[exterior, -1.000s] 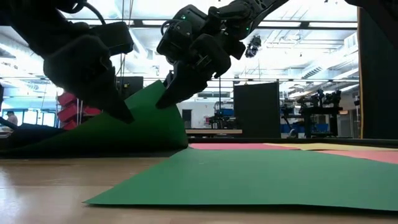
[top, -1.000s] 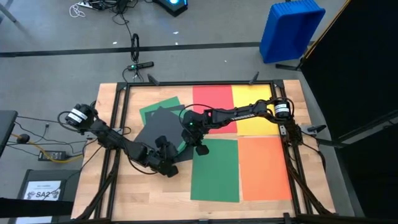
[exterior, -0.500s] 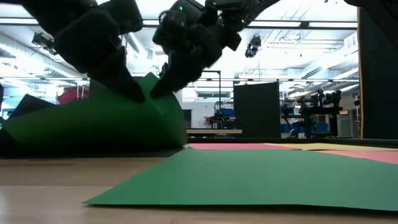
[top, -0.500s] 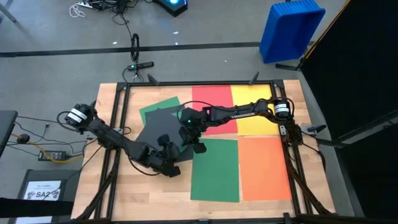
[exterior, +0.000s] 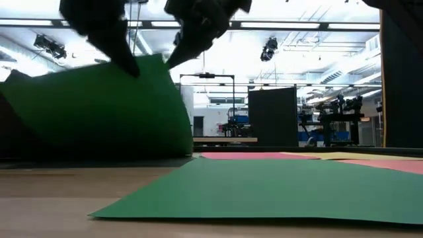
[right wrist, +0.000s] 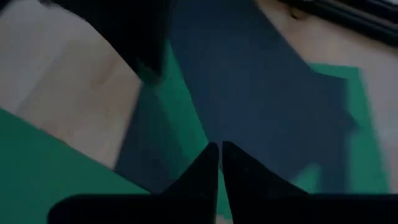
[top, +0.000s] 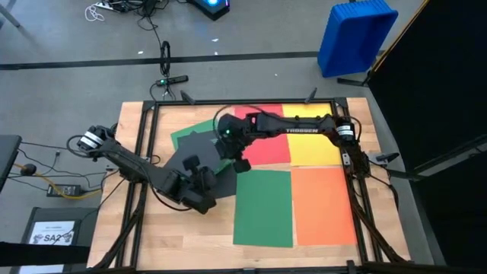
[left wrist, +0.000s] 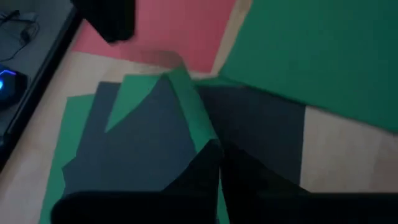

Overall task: Organize paper
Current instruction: Stack the green colored paper on top of the green colored paper

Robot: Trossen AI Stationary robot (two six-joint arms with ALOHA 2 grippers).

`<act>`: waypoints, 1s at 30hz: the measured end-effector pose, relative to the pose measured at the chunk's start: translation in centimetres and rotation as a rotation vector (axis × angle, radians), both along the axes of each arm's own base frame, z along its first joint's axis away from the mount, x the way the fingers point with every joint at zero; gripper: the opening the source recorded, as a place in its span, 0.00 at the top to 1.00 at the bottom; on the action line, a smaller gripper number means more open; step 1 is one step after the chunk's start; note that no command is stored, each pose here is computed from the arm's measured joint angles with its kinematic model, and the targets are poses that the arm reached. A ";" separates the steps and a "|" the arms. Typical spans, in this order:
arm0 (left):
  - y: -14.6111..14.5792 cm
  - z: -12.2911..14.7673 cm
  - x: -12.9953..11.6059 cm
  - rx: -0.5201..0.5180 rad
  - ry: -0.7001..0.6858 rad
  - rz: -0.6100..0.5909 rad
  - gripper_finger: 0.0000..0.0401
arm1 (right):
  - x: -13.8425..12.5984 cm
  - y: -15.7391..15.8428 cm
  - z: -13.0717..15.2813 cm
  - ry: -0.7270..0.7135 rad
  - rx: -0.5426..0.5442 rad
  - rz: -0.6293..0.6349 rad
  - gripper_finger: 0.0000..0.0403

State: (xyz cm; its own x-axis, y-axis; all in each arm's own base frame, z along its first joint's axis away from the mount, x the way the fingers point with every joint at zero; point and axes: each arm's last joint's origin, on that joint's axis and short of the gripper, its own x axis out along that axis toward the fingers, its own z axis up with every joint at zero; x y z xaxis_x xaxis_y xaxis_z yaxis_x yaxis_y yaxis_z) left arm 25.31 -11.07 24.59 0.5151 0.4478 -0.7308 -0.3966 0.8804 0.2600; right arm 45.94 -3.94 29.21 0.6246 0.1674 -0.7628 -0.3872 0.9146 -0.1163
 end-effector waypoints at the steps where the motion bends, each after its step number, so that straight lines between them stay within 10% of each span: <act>1: 0.1 0.5 -0.1 -0.005 -0.017 0.001 1.00 | -0.3 -0.3 0.7 0.016 -0.020 -0.012 1.00; 18: 1.8 10.0 -2.7 0.122 -0.213 -0.019 1.00 | -11.3 -1.8 15.9 -0.200 -0.120 -0.146 1.00; 30: 1.4 17.7 -1.9 0.162 -0.411 -0.243 1.00 | -20.0 1.0 22.2 -0.383 -0.111 -0.242 1.00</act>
